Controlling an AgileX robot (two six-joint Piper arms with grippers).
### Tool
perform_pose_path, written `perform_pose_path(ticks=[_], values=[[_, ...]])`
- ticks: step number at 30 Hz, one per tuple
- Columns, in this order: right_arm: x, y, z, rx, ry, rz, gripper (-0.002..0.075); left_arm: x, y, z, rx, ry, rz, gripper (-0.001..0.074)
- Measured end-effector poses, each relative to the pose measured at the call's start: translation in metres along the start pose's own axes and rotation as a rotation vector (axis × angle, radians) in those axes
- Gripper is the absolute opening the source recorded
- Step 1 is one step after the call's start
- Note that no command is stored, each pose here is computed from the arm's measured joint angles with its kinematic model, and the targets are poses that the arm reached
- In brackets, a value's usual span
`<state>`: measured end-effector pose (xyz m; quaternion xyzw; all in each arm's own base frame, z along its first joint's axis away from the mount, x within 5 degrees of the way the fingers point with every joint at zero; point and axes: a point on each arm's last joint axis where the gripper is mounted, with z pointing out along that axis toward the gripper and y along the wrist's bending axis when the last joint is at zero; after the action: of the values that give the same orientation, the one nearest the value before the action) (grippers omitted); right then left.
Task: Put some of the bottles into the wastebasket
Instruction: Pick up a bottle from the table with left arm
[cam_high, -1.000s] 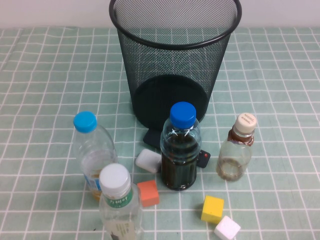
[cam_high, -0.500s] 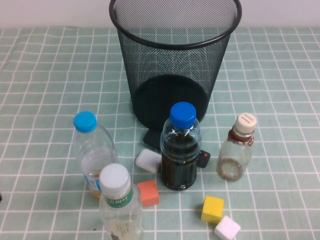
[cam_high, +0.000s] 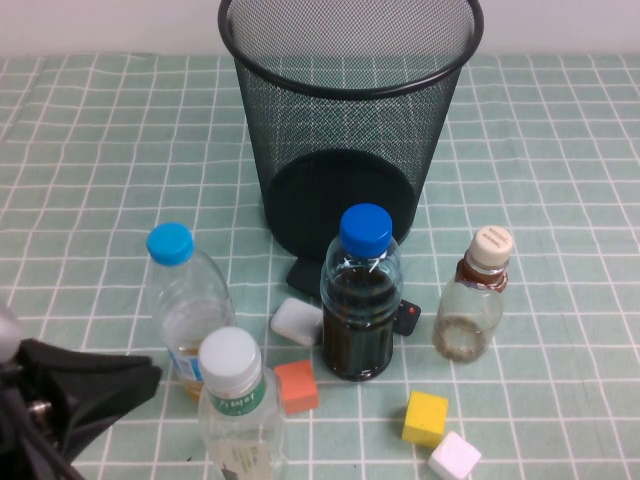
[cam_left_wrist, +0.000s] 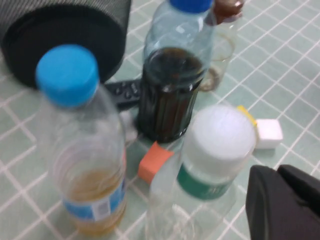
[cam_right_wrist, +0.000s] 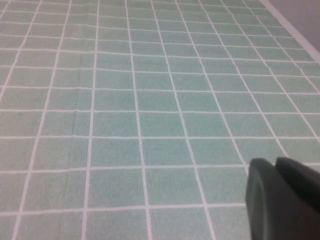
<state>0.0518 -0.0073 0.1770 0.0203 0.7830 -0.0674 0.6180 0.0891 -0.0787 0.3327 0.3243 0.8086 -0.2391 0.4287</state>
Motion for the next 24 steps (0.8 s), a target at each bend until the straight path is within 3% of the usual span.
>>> perform_pose_path(ticks=[10, 20, 24], values=[[0.0, 0.0, 0.0, 0.0, 0.0, -0.002, -0.0007, -0.009, -0.013, -0.011, 0.036, -0.192, 0.185, -0.0005], [0.0, 0.0, 0.0, 0.0, 0.0, 0.0, -0.0007, 0.044, -0.016, 0.01, 0.042, -0.357, 0.19, -0.0006], [0.0, 0.0, 0.0, 0.0, 0.0, 0.0, -0.0007, 0.046, -0.024, 0.016, 0.079, -0.462, 0.307, 0.0029]])
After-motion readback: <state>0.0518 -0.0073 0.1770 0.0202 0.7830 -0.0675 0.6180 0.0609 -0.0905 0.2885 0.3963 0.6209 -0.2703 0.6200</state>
